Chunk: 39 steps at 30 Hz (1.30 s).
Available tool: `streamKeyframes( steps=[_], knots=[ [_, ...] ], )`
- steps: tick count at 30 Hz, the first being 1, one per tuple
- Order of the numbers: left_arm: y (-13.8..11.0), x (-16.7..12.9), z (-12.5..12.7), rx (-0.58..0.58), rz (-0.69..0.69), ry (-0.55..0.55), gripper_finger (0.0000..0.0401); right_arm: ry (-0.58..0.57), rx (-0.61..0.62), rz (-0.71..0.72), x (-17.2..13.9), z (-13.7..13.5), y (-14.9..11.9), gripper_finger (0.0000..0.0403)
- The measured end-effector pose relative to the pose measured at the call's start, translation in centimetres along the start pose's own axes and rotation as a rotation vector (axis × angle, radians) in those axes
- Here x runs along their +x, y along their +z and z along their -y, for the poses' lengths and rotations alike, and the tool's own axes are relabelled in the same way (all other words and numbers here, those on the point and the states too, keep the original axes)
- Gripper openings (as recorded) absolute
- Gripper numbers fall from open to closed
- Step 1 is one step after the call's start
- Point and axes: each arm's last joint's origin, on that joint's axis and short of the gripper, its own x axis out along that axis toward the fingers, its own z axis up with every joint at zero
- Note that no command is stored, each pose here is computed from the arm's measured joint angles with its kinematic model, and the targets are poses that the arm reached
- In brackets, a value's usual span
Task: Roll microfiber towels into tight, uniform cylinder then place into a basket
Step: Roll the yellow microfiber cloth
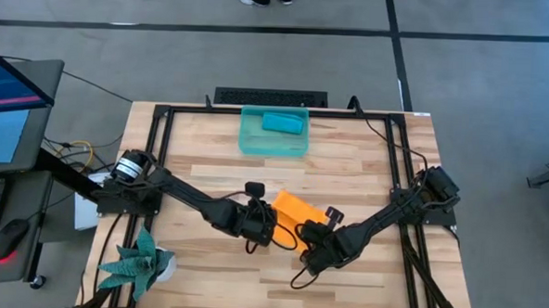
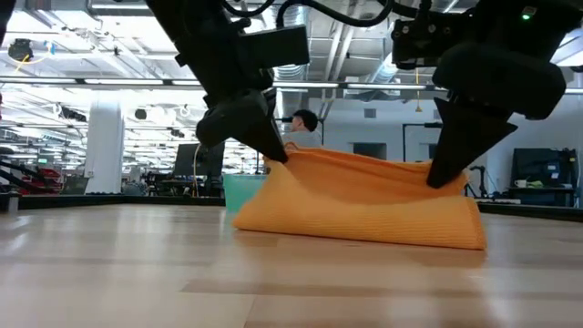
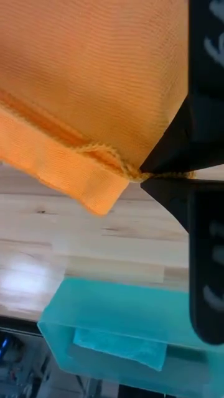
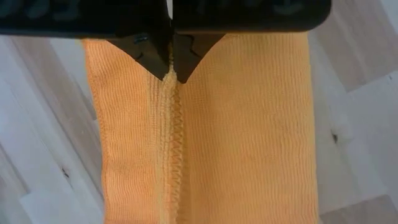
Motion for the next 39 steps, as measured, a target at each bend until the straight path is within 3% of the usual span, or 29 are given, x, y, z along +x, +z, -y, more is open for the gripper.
streamKeyframes(
  steps=[6,12,17,22,27,31,39],
  knots=[
    [0.0,0.0,0.0,-0.018,0.002,-0.003,0.002,-0.019,0.054,-0.013,0.0,0.2,-0.2,0.0021],
    [0.0,0.0,0.0,-0.012,-0.003,-0.001,0.0075,-0.023,0.097,-0.024,0.0,0.2,-0.3,0.0006],
    [-0.1,0.0,0.1,0.009,-0.012,-0.029,0.0118,-0.044,0.118,-0.034,0.1,0.4,-0.4,0.0022],
    [0.1,-0.7,1.2,0.064,0.025,-0.131,0.013,-0.068,0.112,-0.044,0.1,0.6,-0.6,0.002],
    [1.3,-1.4,2.3,0.105,0.152,-0.308,0.0127,-0.069,0.098,-0.045,0.1,0.6,-0.6,0.0014],
    [1.8,-1.6,2.5,0.133,0.216,-0.401,0.0126,-0.067,0.088,-0.036,-0.1,0.5,-0.7,0.0045],
    [0.0,-0.3,3.1,0.197,0.252,-0.396,0.0126,-0.108,0.071,0.029,-0.3,0.4,-1.0,0.0134]
  ],
)
